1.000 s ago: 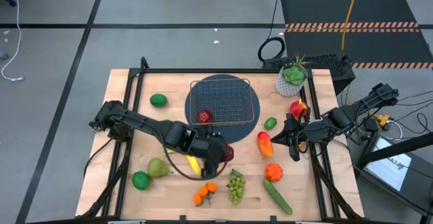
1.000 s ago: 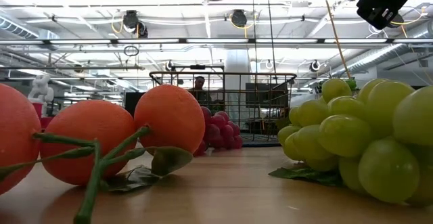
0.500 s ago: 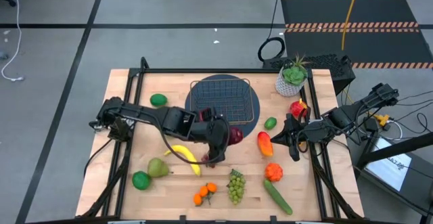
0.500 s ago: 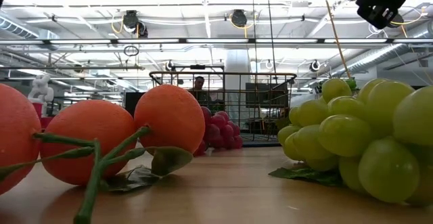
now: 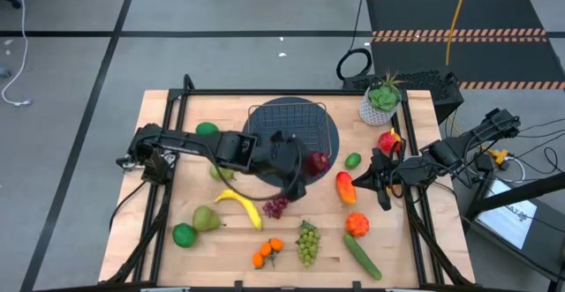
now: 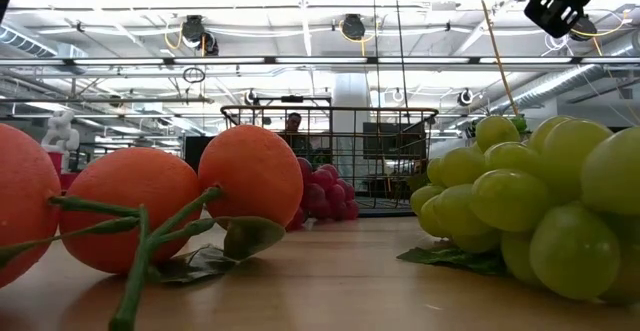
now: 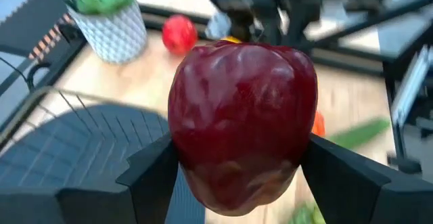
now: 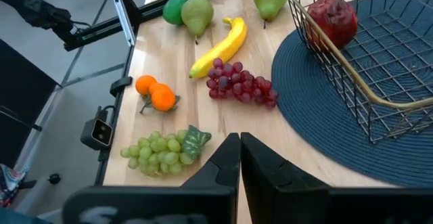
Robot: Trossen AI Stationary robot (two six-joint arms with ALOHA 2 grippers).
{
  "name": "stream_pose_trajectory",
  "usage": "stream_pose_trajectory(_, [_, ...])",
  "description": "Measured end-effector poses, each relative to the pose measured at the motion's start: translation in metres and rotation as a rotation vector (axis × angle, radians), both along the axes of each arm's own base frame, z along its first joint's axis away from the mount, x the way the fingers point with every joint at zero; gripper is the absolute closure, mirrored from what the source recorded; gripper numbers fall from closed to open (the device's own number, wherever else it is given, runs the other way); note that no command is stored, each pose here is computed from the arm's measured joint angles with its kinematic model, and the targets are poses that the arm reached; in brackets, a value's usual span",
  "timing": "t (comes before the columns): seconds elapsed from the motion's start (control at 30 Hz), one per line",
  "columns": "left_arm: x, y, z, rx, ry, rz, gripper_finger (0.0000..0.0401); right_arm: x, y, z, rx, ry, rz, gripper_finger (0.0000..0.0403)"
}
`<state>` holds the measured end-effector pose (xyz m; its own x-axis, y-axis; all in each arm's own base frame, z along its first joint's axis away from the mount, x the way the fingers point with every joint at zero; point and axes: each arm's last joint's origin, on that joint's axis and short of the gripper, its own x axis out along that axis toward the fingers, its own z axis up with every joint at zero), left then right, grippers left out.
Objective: Build produce basket
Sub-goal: Put the dark red apple into the wire basket
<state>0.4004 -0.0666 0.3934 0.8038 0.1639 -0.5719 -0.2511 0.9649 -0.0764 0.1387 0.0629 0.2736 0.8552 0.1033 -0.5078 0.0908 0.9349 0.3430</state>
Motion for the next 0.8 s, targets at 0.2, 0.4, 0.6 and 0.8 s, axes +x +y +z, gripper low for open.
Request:
stream_pose_trajectory(0.2, [0.010,0.025,0.010,-0.024,-0.128,0.067,0.0112,0.002,0.001,0.003,-0.030,-0.038,0.027,0.0395])
stream_pose_trajectory(0.4, [0.017,0.043,0.022,-0.117,-0.285,0.153,0.0119,0.007,0.003,0.016,-0.040,-0.189,0.029,0.0394])
stream_pose_trajectory(0.6, [0.021,0.053,0.031,-0.169,-0.391,0.191,0.0112,0.009,0.005,0.022,-0.027,-0.245,0.059,0.0394])
stream_pose_trajectory(0.8, [0.022,0.056,0.035,-0.196,-0.440,0.206,0.0110,0.010,0.006,0.033,-0.019,-0.354,0.099,0.0394])
